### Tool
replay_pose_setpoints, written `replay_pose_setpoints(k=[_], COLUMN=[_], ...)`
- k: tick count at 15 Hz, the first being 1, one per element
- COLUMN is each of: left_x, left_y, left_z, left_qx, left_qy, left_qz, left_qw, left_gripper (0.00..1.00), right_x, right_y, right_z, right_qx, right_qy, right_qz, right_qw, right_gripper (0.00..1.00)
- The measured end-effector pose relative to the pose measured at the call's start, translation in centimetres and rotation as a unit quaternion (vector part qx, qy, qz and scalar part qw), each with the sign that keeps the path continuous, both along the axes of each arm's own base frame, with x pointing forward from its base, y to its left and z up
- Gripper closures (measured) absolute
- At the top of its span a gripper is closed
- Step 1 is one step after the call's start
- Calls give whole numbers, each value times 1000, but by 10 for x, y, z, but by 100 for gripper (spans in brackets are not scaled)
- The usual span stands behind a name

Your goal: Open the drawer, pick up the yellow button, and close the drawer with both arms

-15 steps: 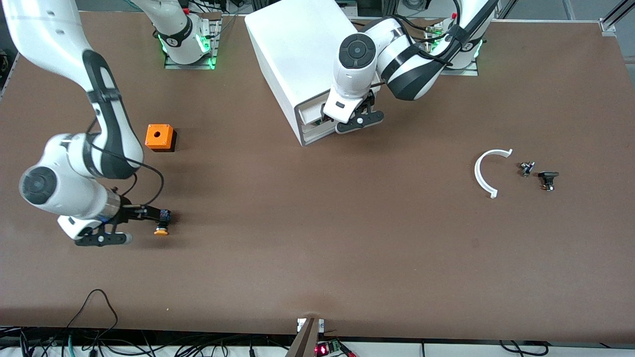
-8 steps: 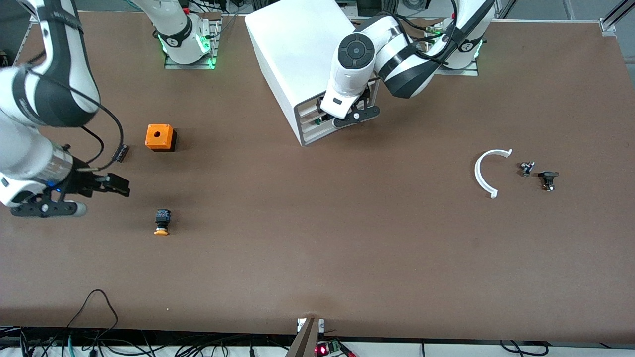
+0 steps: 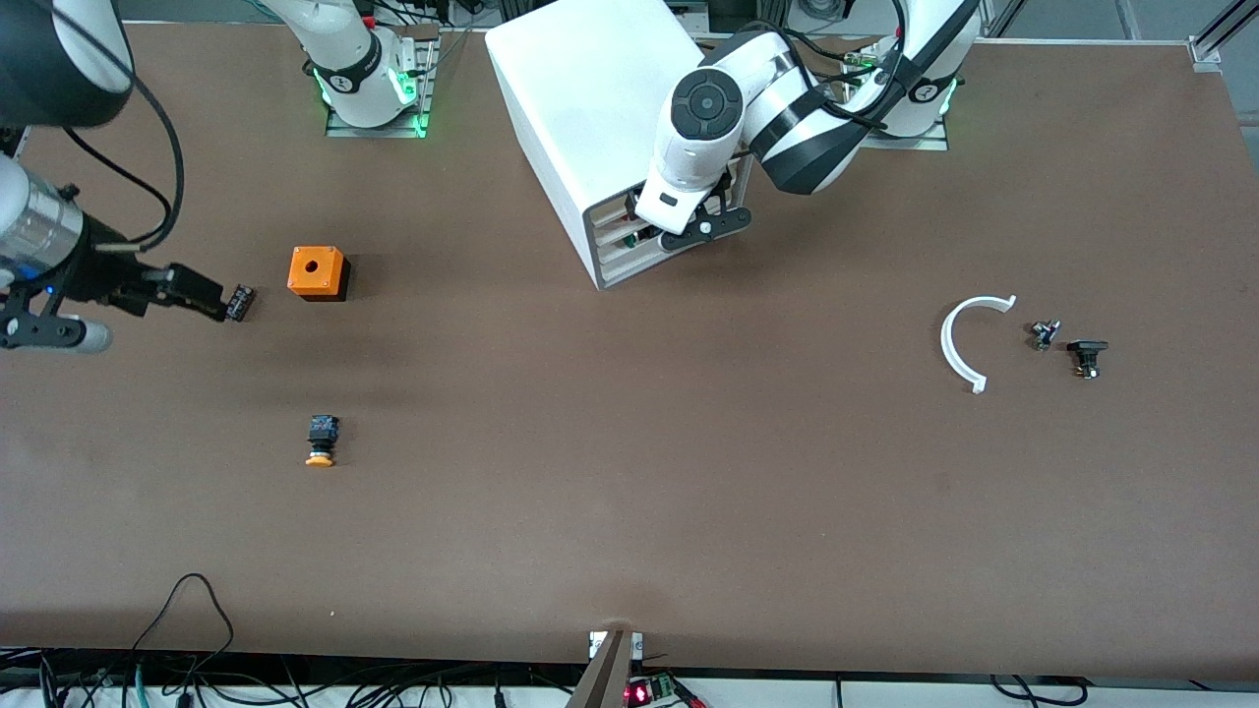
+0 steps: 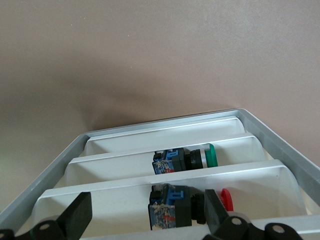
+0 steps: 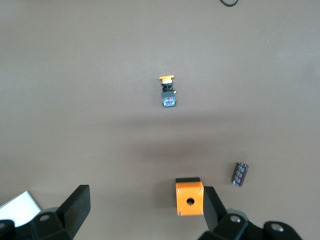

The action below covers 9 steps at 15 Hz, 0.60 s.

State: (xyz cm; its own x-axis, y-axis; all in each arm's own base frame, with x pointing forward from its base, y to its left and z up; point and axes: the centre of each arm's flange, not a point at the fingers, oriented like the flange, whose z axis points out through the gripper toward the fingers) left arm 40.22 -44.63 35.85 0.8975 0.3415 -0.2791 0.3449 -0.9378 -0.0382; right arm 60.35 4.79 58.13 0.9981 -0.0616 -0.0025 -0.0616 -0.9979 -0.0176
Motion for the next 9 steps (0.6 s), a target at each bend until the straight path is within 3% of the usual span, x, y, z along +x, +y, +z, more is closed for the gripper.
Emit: replay_pose_setpoints(k=[2, 6, 9], left_x=[0, 2, 26], left_y=[0, 2, 22], left_z=[0, 1, 8], left_qx=[0, -2, -12], left_qy=[0, 1, -6], left_qz=[0, 3, 0], left_qw=[1000, 1000, 1000], left_gripper=[1, 0, 0], right_x=[-9, -20, -39], right_y=[7, 4, -6], right_z=[15, 22, 49], right_qx=[0, -4, -7], right_qy=[-4, 14, 7], right_qz=[5, 2, -8], right_qw=[1000, 1000, 1000], right_gripper=[0, 0, 0])
